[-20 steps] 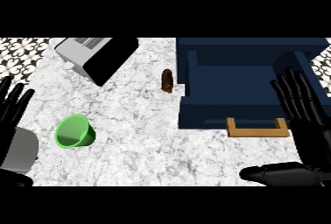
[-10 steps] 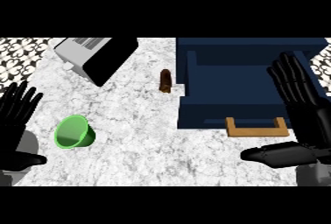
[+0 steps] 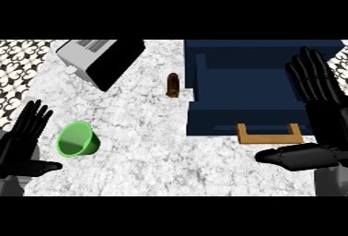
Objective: Pick up the cup, place it into the drawer and close the drawer
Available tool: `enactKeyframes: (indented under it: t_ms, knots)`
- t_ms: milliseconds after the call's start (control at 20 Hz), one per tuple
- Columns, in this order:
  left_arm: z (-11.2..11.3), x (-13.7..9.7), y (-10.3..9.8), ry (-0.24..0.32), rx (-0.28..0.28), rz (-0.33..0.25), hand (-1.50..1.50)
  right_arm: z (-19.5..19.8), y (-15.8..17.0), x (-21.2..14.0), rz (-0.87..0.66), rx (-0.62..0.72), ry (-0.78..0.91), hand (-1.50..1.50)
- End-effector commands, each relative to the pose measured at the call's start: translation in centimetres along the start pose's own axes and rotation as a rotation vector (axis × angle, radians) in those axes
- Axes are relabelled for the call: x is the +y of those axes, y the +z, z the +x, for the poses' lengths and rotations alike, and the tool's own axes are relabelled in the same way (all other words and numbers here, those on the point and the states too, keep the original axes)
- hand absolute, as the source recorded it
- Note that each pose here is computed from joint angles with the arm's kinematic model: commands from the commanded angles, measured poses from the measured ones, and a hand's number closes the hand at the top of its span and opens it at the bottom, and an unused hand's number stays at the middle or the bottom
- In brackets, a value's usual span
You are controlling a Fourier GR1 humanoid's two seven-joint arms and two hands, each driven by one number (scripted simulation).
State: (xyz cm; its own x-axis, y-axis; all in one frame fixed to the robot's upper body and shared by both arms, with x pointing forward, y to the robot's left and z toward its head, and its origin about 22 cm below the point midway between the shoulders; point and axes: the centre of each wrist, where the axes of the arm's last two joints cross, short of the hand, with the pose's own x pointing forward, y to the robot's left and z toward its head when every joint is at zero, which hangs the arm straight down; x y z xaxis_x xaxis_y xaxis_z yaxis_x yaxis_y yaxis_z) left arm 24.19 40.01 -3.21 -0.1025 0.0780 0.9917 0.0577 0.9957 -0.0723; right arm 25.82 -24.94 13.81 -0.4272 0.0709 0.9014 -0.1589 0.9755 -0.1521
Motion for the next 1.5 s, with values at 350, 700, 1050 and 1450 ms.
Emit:
enactKeyframes:
  t_ms: [350, 700, 1050, 1450]
  knots:
    - [-6.7, 1.9, 2.3, -0.043, 0.054, 0.026, -1.50, -0.7, -2.0, -0.4, -0.004, -0.010, 0.001, -1.50]
    - [-10.0, 0.2, 3.1, -0.030, 0.051, 0.039, -1.50, -0.6, -1.3, -0.5, -0.002, -0.017, -0.005, -1.50]
    - [-10.2, -0.5, 2.4, -0.027, -0.003, 0.059, -1.50, 1.0, -1.0, -1.0, 0.019, -0.009, -0.003, -1.50]
    - [-10.3, -0.8, 1.8, -0.014, -0.009, 0.034, -1.50, 0.1, -1.2, -1.6, 0.042, 0.002, -0.017, -1.50]
